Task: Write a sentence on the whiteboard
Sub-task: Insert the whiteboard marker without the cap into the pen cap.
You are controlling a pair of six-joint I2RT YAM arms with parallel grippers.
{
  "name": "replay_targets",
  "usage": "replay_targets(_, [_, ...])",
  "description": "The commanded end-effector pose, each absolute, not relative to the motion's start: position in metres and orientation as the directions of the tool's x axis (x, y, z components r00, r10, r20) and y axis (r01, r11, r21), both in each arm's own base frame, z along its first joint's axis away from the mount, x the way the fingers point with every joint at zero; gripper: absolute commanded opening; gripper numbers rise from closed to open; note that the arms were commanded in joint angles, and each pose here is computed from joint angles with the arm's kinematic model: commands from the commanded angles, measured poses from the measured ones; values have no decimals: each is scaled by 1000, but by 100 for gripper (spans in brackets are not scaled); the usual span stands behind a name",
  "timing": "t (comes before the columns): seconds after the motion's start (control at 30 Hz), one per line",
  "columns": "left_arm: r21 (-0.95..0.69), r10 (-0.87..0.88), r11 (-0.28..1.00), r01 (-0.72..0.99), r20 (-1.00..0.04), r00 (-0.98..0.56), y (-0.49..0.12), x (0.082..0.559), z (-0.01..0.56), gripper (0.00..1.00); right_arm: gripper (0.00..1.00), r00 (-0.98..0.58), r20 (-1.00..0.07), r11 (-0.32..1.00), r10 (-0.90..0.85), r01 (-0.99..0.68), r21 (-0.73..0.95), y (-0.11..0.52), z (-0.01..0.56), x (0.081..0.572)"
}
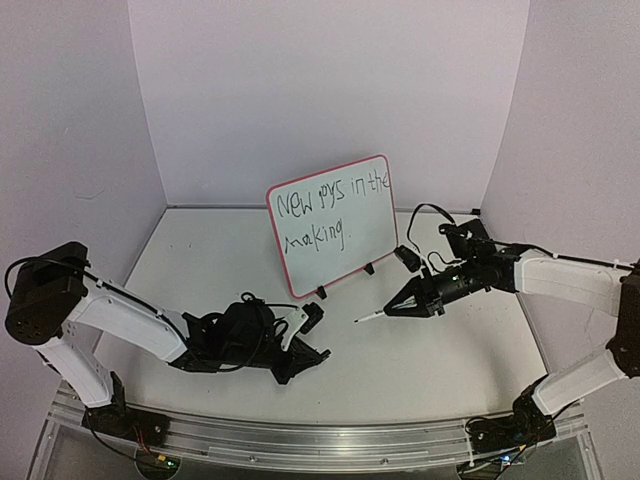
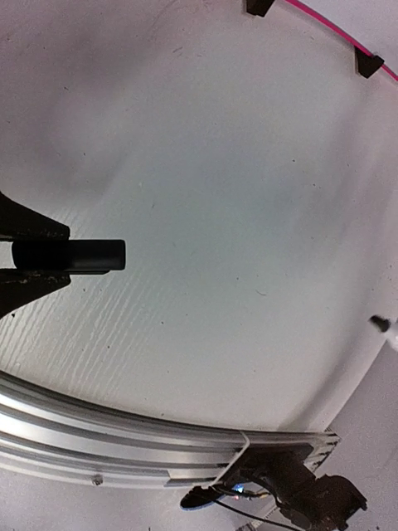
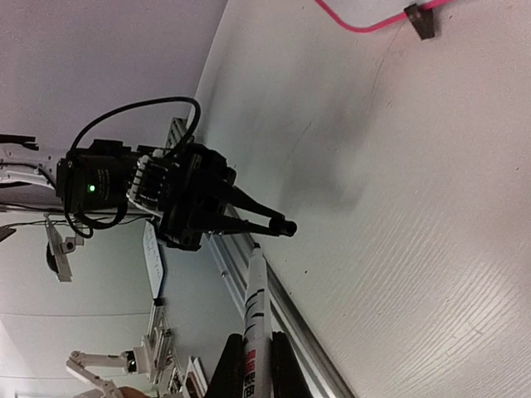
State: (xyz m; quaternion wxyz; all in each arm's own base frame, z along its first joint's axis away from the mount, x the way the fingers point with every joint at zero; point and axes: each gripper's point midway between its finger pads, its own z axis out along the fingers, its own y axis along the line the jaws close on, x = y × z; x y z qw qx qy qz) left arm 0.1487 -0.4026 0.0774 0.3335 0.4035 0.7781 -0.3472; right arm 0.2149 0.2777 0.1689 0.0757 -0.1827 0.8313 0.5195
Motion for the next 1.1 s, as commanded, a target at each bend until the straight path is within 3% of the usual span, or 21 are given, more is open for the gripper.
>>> replay_targets(0.0, [-358, 285, 323, 876, -846, -451, -418, 134, 115, 0, 0, -896, -230, 268, -379, -344, 900, 291, 185, 175])
replay_targets(0.47, [-378, 272, 250, 892, -856, -439, -421, 112, 128, 0, 0, -865, -153, 320, -477, -334, 887, 303, 157, 159])
replay_targets(1.07, [-372, 270, 231, 899, -863, -426, -424, 103, 129, 0, 0, -867, -171, 370, -468, -368, 853, 310, 152, 172])
